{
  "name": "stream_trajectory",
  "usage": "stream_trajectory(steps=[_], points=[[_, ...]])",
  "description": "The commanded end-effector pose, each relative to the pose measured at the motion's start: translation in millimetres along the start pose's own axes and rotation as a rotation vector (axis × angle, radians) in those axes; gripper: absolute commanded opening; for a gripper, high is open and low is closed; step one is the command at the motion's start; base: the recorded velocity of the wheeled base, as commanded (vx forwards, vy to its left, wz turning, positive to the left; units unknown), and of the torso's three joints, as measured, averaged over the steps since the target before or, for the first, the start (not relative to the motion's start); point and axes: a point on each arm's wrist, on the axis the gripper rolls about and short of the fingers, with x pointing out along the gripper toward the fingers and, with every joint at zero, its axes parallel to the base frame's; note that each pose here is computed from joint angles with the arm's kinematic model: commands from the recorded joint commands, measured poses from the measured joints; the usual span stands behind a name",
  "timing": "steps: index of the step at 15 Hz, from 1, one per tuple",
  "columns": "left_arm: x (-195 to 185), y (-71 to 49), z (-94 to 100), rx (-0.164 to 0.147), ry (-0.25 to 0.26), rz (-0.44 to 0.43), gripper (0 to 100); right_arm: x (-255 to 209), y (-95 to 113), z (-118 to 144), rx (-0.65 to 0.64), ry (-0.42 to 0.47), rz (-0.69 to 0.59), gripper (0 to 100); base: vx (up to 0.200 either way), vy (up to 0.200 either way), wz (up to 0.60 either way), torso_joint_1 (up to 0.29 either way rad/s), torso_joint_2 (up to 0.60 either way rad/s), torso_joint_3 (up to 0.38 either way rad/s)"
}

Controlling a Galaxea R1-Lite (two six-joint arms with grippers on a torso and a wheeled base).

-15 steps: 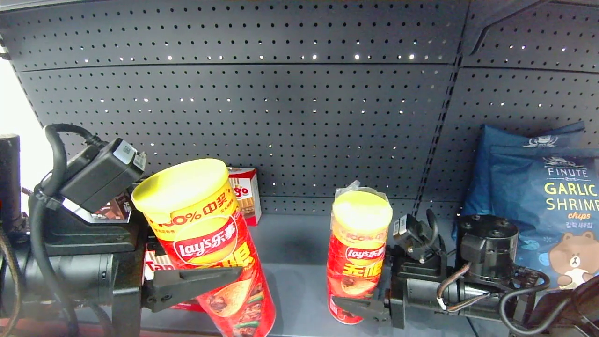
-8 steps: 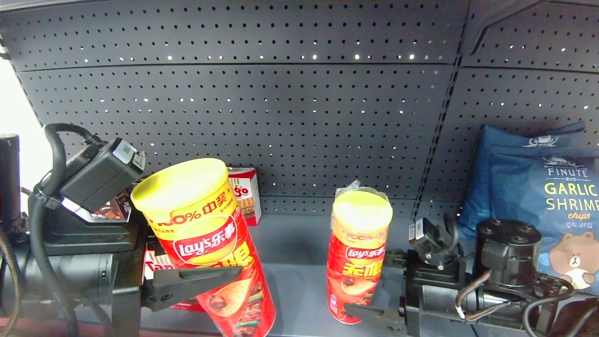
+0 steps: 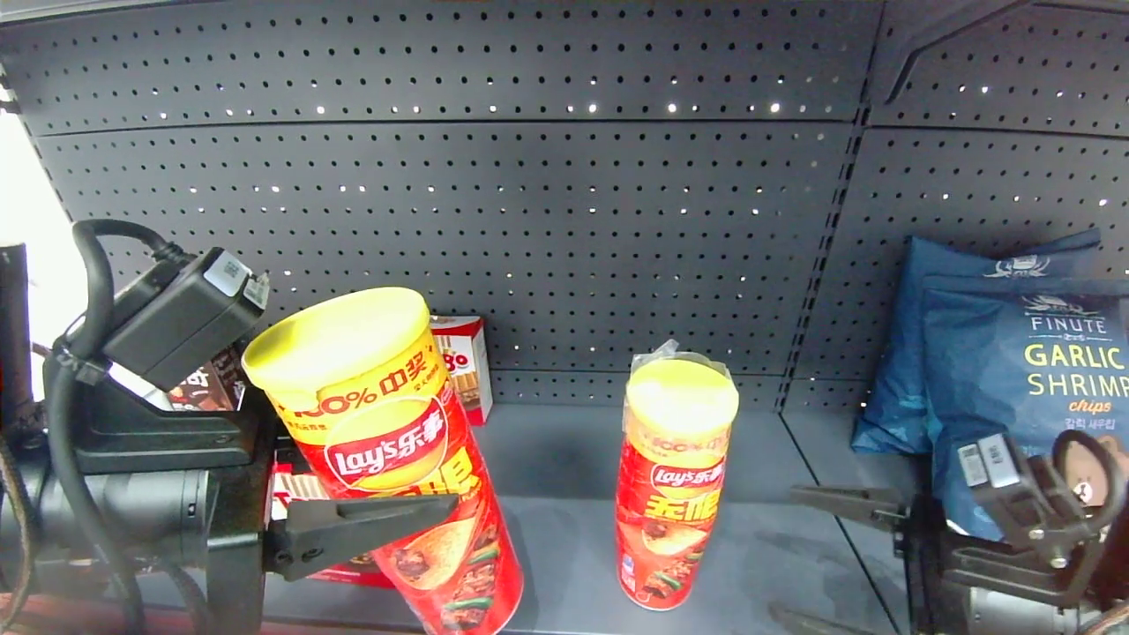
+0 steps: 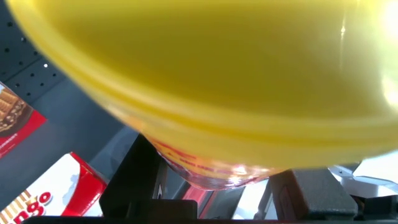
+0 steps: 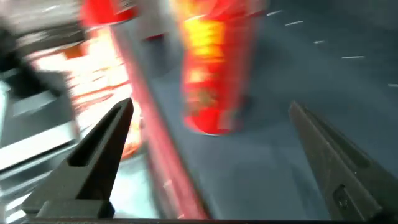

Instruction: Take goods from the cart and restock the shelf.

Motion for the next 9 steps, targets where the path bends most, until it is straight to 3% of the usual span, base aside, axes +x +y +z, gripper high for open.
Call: stream_trajectory(steps=[1,5,9], points=[[0.1,-0.1,1.9,0.004,-0.005,-0.001,0,-29.9,-6.4,18.0,-0.055,-0.104,-0.175,100,0.0,0.0,0.0,0.0,0.0,0.0],[-0.6,-0.4,6.1,0.012,-0.016,-0.001,0,-48.3,-6.3,24.6,-0.056,-0.137,-0.517,100,0.0,0.0,0.0,0.0,0.0,0.0],[-1.2,-0.5,8.6,0.017,-0.024,0.0,0,-83.3,18.5,14.5,-0.029,-0.099,-0.667,100,0.0,0.0,0.0,0.0,0.0,0.0]])
